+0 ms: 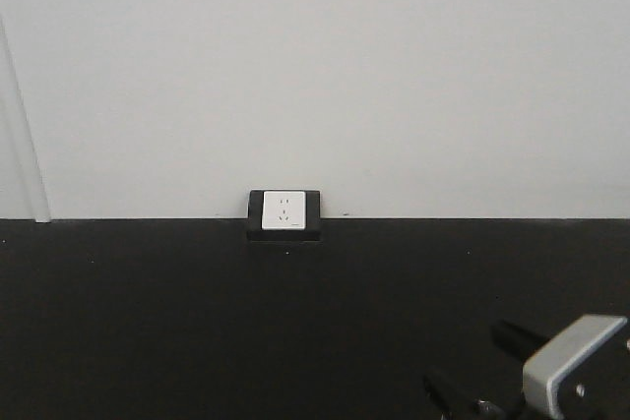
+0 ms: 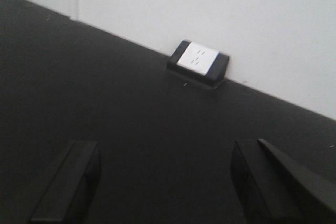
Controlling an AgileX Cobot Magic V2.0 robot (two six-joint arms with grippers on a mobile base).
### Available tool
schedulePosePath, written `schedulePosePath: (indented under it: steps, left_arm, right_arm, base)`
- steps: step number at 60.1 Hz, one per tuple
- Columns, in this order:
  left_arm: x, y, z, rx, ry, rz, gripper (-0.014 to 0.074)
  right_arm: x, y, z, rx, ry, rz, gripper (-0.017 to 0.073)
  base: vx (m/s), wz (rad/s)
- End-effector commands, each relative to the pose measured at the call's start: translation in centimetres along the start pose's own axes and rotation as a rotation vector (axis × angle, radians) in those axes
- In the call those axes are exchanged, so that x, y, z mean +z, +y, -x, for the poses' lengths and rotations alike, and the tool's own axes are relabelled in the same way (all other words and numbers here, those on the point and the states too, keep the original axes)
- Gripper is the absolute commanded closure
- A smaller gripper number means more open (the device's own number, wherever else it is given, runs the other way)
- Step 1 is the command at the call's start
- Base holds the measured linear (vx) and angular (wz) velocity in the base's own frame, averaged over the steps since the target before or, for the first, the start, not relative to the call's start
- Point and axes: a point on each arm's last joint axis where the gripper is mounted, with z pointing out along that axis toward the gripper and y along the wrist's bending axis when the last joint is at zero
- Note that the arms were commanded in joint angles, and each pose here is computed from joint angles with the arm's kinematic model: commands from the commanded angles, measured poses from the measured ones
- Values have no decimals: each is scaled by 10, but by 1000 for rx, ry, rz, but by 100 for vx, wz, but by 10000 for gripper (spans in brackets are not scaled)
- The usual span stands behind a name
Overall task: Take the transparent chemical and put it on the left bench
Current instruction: 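Close the right gripper on the dropper's bulb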
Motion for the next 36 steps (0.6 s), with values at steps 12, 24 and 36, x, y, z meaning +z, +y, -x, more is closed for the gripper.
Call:
schedulePosePath:
  steps: [12,24,36]
  left_arm:
    - [-1,0,3,-9,-81,2,597]
    - [-1,0,3,-9,-81,2,597]
    - [-1,0,3,-9,-81,2,597]
  right_arm:
    - [-9,11,-29,-43,-159,1,11]
    - [2,10,-37,-28,-193,-15,11]
    - [16,11,-49,-48,-205,-17,11]
  base:
    - [0,0]
    - [0,0]
    - [0,0]
